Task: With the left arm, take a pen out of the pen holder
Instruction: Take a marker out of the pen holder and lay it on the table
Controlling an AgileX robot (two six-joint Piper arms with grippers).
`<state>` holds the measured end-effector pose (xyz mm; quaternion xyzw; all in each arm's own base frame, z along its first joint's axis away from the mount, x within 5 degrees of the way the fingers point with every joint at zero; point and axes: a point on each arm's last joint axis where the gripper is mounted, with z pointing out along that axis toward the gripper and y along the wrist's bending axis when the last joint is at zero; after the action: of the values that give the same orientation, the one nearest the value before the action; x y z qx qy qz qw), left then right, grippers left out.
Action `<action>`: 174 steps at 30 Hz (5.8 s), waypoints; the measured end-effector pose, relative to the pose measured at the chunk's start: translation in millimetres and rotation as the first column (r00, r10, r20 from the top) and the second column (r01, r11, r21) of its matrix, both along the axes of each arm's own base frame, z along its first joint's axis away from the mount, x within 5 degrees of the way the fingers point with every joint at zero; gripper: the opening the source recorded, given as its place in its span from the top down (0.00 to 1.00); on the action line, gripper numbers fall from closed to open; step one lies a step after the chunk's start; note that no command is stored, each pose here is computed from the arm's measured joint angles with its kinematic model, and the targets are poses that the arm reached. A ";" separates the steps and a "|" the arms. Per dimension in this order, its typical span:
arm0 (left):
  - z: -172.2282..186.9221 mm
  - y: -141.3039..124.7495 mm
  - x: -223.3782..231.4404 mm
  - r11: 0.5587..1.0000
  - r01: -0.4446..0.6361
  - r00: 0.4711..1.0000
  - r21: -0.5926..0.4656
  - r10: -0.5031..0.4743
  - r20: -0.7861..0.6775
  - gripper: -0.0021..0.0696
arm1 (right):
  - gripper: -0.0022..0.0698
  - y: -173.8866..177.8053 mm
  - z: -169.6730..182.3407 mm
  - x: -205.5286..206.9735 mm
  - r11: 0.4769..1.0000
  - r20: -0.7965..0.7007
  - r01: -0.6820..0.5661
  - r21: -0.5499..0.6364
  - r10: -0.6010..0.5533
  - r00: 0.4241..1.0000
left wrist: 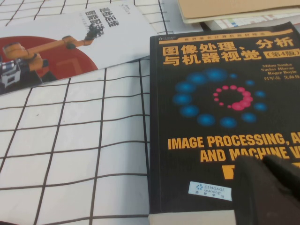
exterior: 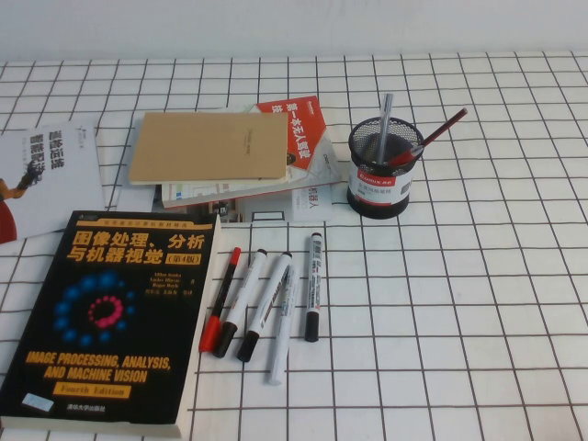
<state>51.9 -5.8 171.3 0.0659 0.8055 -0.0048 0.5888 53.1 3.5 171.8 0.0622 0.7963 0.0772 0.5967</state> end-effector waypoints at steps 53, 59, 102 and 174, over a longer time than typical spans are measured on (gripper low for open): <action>162.1 -45.1 75.1 0.892 0.434 0.900 -0.126 -0.424 0.101 0.97 | 0.99 0.0 0.0 0.0 1.000 0.000 0.000 0.000 0.000 1.000; 160.4 -68.6 134.1 0.789 0.604 0.796 -0.110 -0.604 0.037 0.97 | 0.99 0.0 0.0 0.0 1.000 0.000 0.000 0.000 0.000 1.000; 56.0 -295.3 321.0 0.442 0.824 0.491 0.354 -0.869 -0.058 0.33 | 0.99 0.0 0.0 0.0 1.000 0.000 0.000 0.000 0.000 1.000; 216.7 -262.6 295.2 0.692 0.656 0.642 0.302 -0.722 0.260 0.88 | 0.99 0.0 0.0 0.0 1.000 0.000 0.000 0.000 0.000 1.000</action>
<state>347.1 -268.4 388.0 0.4212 0.5941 -0.1444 0.6699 53.1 3.5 171.8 0.0622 0.7963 0.0772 0.5967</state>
